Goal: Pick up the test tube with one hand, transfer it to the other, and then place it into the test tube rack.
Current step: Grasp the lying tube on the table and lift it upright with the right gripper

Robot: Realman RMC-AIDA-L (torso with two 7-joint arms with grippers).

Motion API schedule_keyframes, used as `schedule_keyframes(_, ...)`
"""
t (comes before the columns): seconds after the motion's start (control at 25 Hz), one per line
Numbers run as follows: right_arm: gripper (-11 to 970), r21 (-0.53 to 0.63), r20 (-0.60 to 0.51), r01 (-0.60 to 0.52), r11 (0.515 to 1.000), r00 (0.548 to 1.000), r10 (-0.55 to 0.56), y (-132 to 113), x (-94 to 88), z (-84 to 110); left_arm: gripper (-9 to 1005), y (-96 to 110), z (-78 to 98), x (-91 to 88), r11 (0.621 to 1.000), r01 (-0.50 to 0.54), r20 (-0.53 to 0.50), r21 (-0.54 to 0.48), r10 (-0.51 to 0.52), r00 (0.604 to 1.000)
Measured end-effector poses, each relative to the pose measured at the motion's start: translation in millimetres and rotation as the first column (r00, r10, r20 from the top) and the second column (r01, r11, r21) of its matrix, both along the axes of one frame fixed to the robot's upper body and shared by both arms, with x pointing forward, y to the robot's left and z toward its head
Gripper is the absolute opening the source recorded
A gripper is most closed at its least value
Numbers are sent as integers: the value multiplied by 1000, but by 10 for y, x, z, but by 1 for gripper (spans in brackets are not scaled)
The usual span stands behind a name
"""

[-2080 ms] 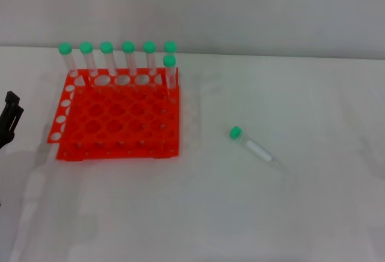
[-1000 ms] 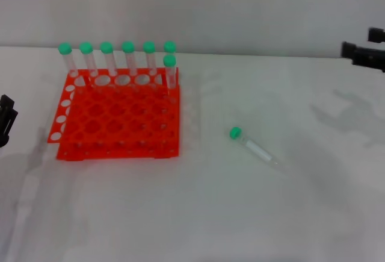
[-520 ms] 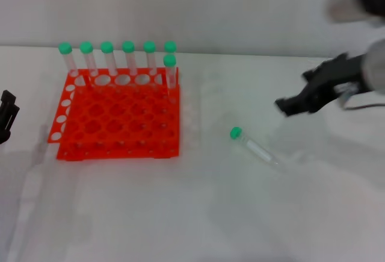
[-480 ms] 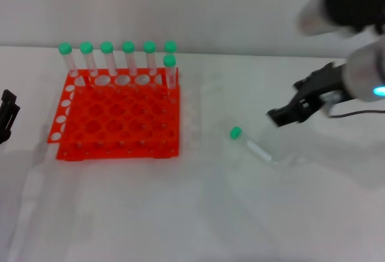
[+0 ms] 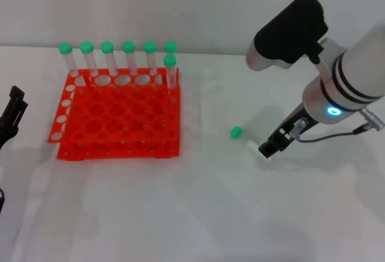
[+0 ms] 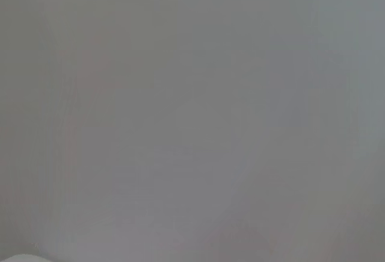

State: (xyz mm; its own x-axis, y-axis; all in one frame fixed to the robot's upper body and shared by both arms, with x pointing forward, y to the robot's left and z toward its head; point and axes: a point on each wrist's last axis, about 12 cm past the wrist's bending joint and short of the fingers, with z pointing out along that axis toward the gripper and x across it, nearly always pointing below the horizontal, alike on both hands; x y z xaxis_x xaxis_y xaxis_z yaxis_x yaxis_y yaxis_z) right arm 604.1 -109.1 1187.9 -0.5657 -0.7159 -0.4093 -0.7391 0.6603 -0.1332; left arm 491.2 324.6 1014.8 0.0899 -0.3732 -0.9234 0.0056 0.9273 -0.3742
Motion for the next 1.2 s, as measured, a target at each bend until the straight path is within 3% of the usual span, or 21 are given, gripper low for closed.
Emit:
schedule_keyframes(0.72,565,-59,-86,-8,998,996,3,207,201,-238,886,-8,19,31,1000,6,7,5,-6,1000)
schedule_keyframes(1.2,541,-66,-109,-23,998,994,16,242,218,-392,886,-20,20,34,1000,7,9,0,-7,1000)
